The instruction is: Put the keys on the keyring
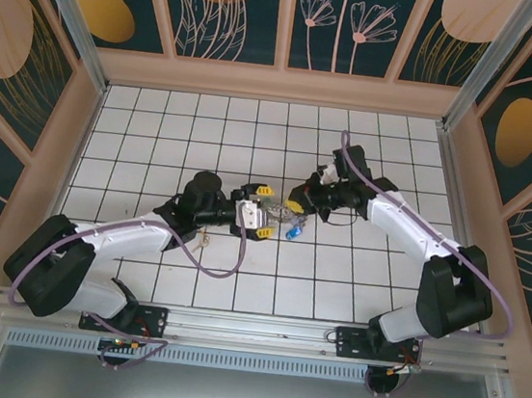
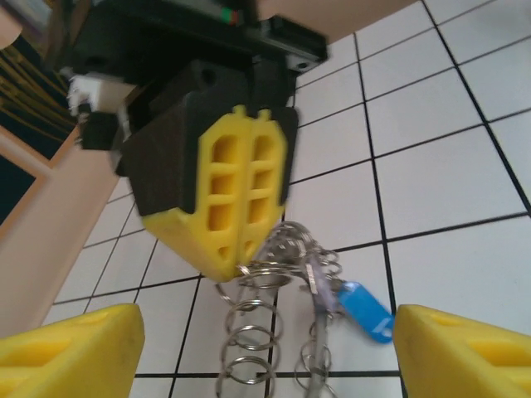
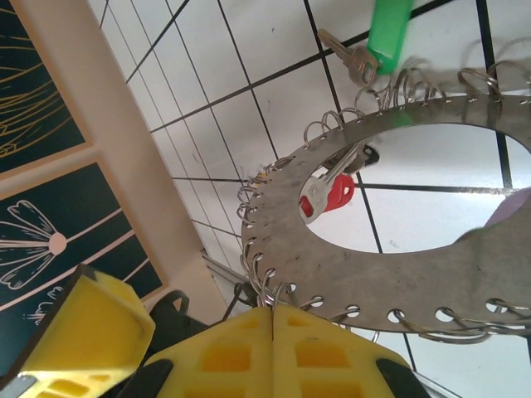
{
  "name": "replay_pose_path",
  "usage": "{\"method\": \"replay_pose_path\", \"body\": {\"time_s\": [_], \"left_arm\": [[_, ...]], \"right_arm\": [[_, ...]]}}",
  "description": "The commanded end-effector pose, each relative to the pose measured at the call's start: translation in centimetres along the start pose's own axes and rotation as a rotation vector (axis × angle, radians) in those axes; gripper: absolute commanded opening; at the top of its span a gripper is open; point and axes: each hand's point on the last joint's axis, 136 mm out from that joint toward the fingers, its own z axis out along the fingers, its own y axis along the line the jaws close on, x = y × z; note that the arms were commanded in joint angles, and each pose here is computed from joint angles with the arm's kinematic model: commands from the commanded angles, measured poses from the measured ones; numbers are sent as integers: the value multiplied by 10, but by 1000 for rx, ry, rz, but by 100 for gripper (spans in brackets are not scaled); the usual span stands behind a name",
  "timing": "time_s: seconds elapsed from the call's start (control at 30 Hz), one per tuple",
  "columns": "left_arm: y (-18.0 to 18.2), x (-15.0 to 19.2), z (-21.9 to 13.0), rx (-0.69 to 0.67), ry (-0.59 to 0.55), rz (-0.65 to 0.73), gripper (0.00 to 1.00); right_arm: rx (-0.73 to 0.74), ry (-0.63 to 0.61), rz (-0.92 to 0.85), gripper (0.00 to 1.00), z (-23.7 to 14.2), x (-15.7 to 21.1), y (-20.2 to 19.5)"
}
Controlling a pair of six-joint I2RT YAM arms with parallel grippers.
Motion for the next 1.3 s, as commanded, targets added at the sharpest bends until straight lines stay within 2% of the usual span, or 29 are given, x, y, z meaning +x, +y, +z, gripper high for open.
{"method": "replay_pose_path", "body": {"time_s": [0.0, 0.17, 0.2, 0.33, 0.4, 0.5, 0.67, 0.77, 0.87, 0.97, 1.07, 1.17, 1.23, 1.27], "left_arm": [[17, -15, 1, -87, -65, 11, 71], [22, -21, 1, -111, -78, -6, 55], [20, -22, 0, -105, -85, -14, 55], [0, -63, -23, -29, -235, -22, 56], [-8, -63, -29, -34, -207, -15, 54], [-12, -44, -32, -89, -136, -9, 48], [-5, -41, -35, -127, -108, -47, 42], [3, -39, -41, -178, -83, -20, 43], [12, -47, -51, -226, -81, -41, 51], [3, -46, -58, -186, -60, -91, 51], [-5, -42, -69, -204, -93, -154, 51], [-12, -36, -70, -205, -108, -199, 49], [-26, -29, -61, -132, -76, -169, 45], [-38, -20, -52, -73, -21, -125, 41]], "right_arm": [[-72, 15, -3, 0, -6, 12, 14], [-89, -43, 74, 0, -8, 13, 10], [-97, -64, 108, 0, -9, 13, 10], [-140, -140, 231, 0, -7, 9, 11], [-164, -167, 292, 0, -7, 7, 14], [-175, -163, 332, 0, 0, 15, 22], [-187, -129, 355, 0, 6, 19, 35], [-201, -161, 330, 0, -2, 13, 50], [-208, -199, 339, 0, -13, 8, 57], [-227, -224, 387, 0, -25, 9, 51], [-247, -272, 443, 0, -33, 9, 38], [-234, -264, 486, 0, -28, 12, 21], [-229, -244, 505, 0, -21, 15, 15], [-227, -238, 509, 0, -19, 17, 13]]}}
